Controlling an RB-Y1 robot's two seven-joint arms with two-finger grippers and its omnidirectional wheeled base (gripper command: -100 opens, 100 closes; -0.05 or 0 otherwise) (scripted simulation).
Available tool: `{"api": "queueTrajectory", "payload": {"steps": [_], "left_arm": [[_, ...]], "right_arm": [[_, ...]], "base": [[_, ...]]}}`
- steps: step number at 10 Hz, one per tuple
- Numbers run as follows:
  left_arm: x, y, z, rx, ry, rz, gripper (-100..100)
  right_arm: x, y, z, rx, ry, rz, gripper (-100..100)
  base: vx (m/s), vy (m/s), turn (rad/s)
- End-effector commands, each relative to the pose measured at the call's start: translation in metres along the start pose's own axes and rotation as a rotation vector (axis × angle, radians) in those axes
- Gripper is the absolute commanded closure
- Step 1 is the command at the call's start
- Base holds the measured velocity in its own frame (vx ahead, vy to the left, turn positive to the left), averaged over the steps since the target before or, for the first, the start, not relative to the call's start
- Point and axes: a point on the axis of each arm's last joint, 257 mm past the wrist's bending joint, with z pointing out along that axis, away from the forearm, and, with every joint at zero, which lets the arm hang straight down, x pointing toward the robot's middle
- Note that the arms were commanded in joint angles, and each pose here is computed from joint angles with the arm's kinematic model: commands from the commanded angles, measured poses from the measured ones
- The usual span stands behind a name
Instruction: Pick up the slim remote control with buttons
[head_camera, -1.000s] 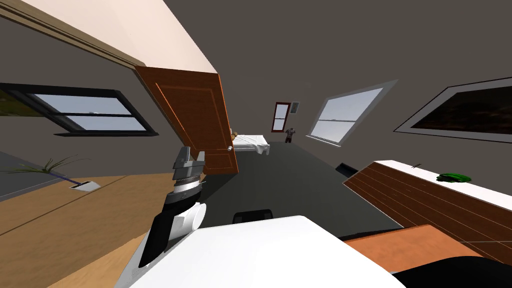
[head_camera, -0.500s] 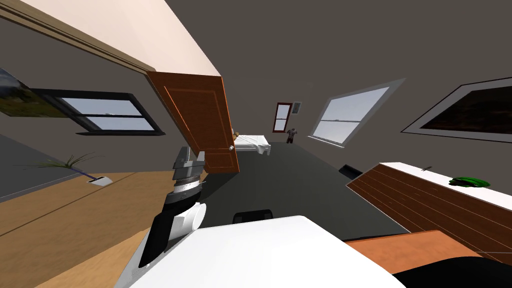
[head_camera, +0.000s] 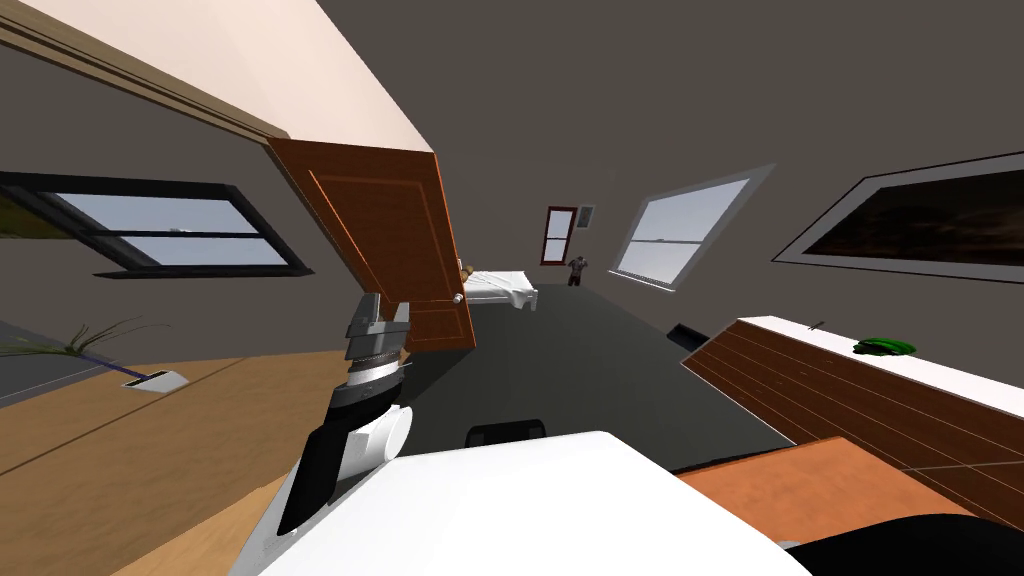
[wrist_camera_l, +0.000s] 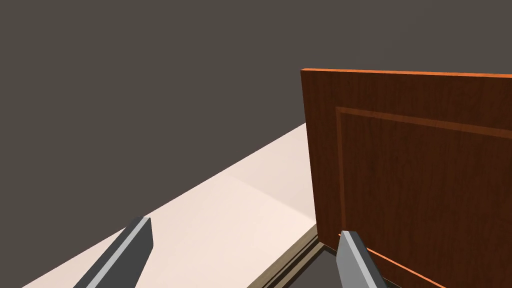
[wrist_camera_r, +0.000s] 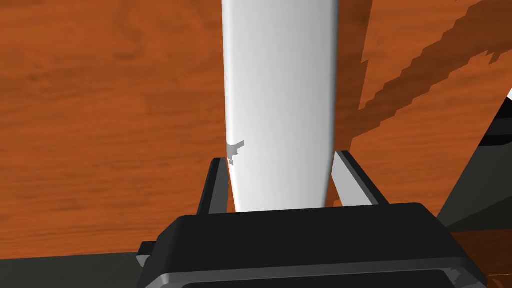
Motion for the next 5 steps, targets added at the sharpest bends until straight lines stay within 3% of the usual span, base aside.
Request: {"api": "queueTrajectory", "payload": {"steps": [1, 4, 5], "left_arm": [[0.0000, 0.0000, 0.0000, 0.000, 0.000, 0.000, 0], [0.0000, 0.0000, 0.0000, 0.000, 0.000, 0.000, 0], [0.0000, 0.0000, 0.0000, 0.000, 0.000, 0.000, 0]], "right_arm": [[0.0002, -0.0030, -0.0056, -0.004, 0.002, -0.013, 100], [-0.0016, -0.0070, -0.0084, -0.005, 0.001, -0.020, 100], [-0.0013, -0.0080, -0.0092, -0.004, 0.002, -0.023, 0]], "base": [[0.045, 0.050, -0.046], [0.018, 0.011, -0.035], [0.000, 0.000, 0.000]]}}
